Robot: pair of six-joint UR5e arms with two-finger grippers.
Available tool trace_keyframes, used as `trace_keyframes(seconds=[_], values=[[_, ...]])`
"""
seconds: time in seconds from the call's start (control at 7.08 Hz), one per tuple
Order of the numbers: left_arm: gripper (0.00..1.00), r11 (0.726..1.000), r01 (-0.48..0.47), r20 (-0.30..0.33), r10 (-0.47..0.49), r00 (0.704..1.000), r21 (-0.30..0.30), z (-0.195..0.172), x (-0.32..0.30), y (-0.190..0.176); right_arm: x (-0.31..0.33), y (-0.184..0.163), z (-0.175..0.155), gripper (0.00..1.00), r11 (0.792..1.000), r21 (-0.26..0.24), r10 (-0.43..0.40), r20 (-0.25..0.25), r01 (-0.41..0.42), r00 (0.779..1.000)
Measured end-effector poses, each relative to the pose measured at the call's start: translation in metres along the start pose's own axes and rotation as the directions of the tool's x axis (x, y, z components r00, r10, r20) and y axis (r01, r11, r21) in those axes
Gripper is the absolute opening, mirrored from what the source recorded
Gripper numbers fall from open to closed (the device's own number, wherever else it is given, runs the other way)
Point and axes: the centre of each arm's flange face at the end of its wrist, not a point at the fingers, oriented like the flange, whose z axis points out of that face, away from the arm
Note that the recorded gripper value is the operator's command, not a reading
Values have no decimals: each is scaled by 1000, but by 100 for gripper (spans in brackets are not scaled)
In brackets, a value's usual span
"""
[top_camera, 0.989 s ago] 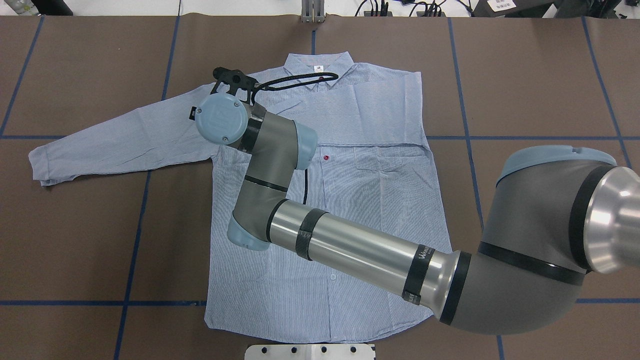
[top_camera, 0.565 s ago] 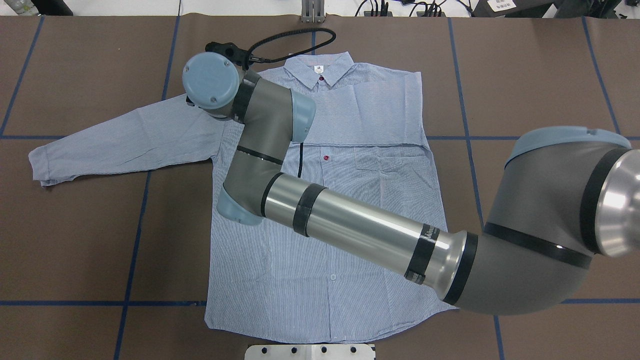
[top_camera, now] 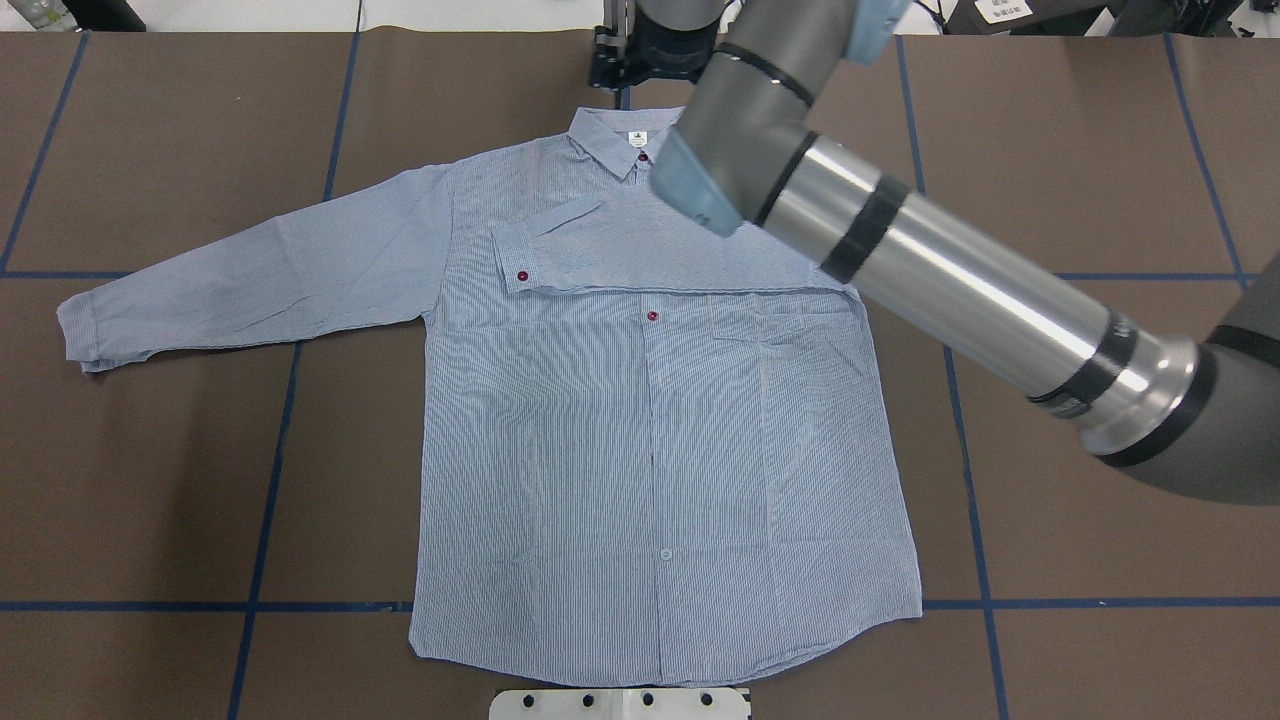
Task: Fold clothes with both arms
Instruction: 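Lay the sleeve on the chest, release, and raise the right gripper away, then grasp the cuff of the other sleeve with the left gripper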
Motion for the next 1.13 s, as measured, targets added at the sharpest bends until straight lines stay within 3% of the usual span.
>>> trace_keyframes(seconds=[0.42, 0.57, 0.85, 1.13], values=[[100, 997, 67, 3, -68, 998, 30, 69, 44, 18, 240, -10, -31, 100, 984, -11, -178, -8, 178, 984], [100, 994, 106, -8, -106, 994, 37, 91, 53, 31, 288, -2, -36, 100, 978, -20, -210, -6, 210, 978], [100, 985, 173, -32, -172, 985, 21, 122, 59, 56, 319, 7, -38, 100, 974, -30, -224, 2, 224, 975], [92, 973, 231, -30, -231, 972, -7, 147, 79, 70, 323, 9, -38, 100, 974, -32, -225, 2, 225, 974]])
